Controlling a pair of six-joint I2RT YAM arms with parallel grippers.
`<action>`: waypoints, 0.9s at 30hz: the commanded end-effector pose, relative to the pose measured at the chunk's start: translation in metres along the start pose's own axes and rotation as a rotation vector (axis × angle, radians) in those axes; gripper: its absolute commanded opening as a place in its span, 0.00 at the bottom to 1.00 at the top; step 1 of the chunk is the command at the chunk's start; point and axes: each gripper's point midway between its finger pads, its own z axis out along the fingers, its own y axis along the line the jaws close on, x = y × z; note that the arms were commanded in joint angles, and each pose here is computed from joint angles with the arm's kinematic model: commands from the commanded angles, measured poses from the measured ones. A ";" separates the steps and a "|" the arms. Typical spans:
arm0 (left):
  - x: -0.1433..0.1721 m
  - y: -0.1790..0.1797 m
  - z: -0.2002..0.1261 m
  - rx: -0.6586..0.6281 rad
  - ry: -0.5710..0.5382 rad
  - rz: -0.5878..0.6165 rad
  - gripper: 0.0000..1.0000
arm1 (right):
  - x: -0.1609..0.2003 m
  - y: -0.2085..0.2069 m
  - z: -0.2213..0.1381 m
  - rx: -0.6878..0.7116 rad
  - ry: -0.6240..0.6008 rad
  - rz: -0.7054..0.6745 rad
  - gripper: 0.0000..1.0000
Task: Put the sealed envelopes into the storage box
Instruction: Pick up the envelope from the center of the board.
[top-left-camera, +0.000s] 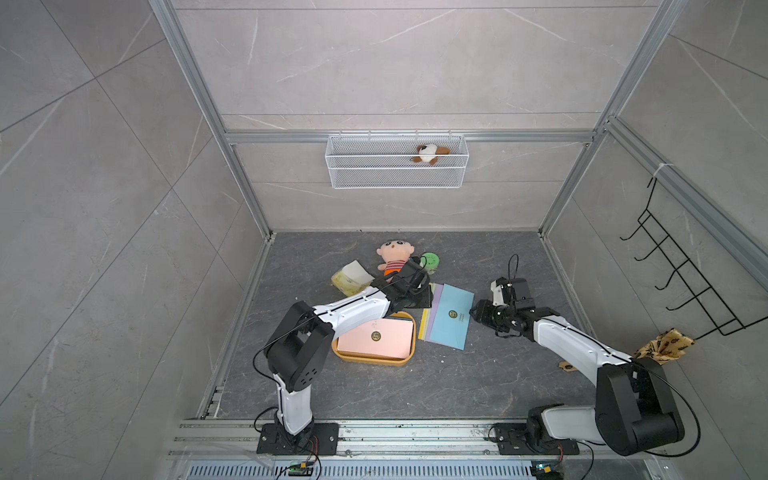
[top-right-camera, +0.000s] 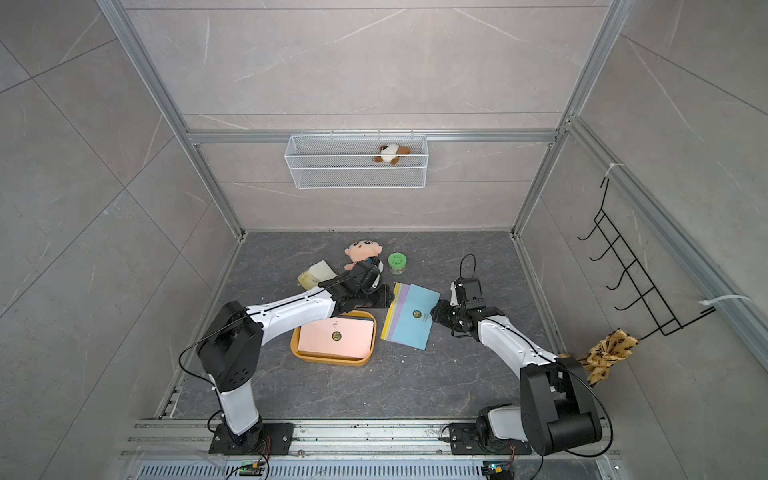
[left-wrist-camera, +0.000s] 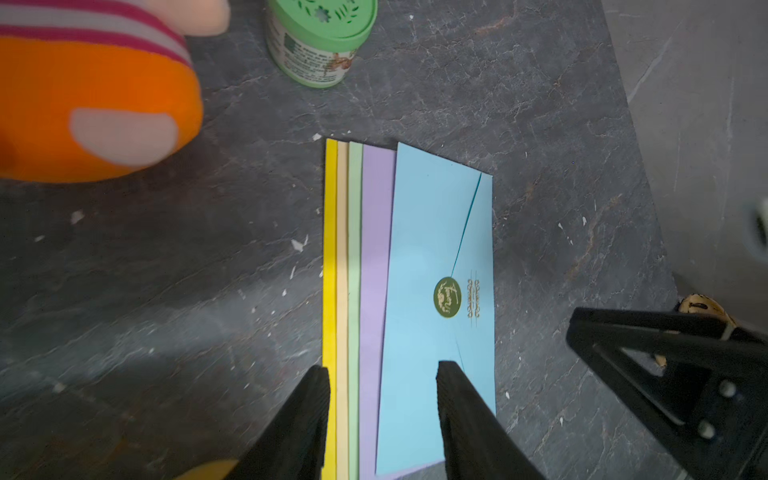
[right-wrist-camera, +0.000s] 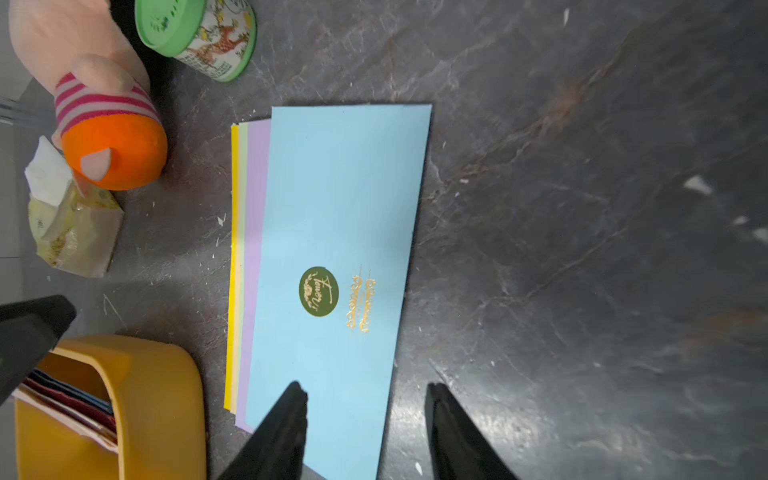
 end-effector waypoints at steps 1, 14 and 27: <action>-0.001 -0.016 0.019 0.028 0.043 0.030 0.46 | 0.006 0.004 0.011 -0.095 0.041 0.093 0.50; 0.030 -0.022 0.069 0.040 0.163 0.039 0.42 | 0.024 -0.001 0.042 -0.112 0.173 0.163 0.50; 0.056 -0.010 0.085 0.023 0.218 0.024 0.40 | 0.013 0.020 0.037 -0.182 0.197 0.155 0.46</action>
